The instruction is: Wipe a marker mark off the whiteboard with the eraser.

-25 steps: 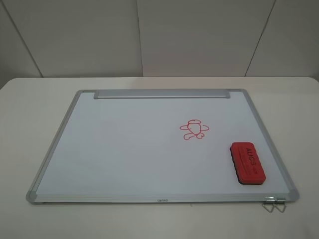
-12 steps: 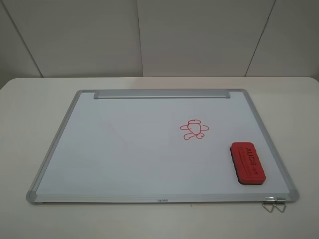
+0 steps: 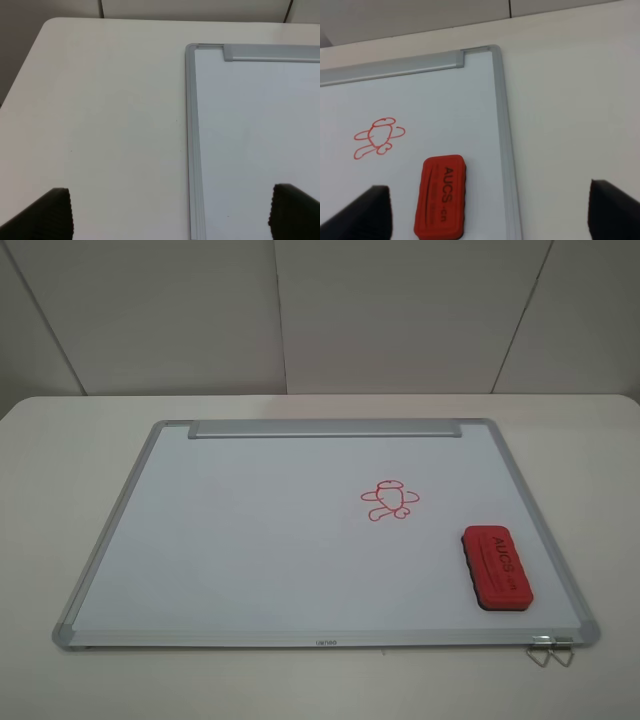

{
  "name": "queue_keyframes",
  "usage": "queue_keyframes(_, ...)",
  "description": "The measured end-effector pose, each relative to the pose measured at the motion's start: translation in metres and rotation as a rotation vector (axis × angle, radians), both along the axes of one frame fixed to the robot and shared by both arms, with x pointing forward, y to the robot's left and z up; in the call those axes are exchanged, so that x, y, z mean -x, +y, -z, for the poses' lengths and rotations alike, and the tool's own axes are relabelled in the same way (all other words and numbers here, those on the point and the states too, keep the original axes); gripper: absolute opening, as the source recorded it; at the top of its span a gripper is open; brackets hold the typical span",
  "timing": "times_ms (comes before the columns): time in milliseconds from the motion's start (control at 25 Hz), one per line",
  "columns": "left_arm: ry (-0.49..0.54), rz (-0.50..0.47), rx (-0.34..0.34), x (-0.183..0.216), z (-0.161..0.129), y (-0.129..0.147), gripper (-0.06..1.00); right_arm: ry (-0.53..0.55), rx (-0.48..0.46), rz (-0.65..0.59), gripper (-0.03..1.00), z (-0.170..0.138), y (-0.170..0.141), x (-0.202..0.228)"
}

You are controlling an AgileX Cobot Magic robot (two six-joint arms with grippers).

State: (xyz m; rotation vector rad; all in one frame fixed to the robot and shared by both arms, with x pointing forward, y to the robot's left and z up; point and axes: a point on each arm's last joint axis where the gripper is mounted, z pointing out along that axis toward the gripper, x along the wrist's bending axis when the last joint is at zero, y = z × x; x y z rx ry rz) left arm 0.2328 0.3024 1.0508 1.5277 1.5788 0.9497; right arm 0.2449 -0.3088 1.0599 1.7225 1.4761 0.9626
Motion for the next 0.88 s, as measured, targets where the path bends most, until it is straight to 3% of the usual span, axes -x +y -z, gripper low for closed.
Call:
queue_keyframes(280,0.000,0.000,0.000,0.000,0.000,0.000,0.78,-0.082,0.053,-0.089,0.70,0.002,0.003,0.013)
queue_keyframes(880,0.000,0.000,0.000,0.000,0.000,0.000,0.78,-0.082,0.048,-0.061,0.70,0.002,0.001,0.013)
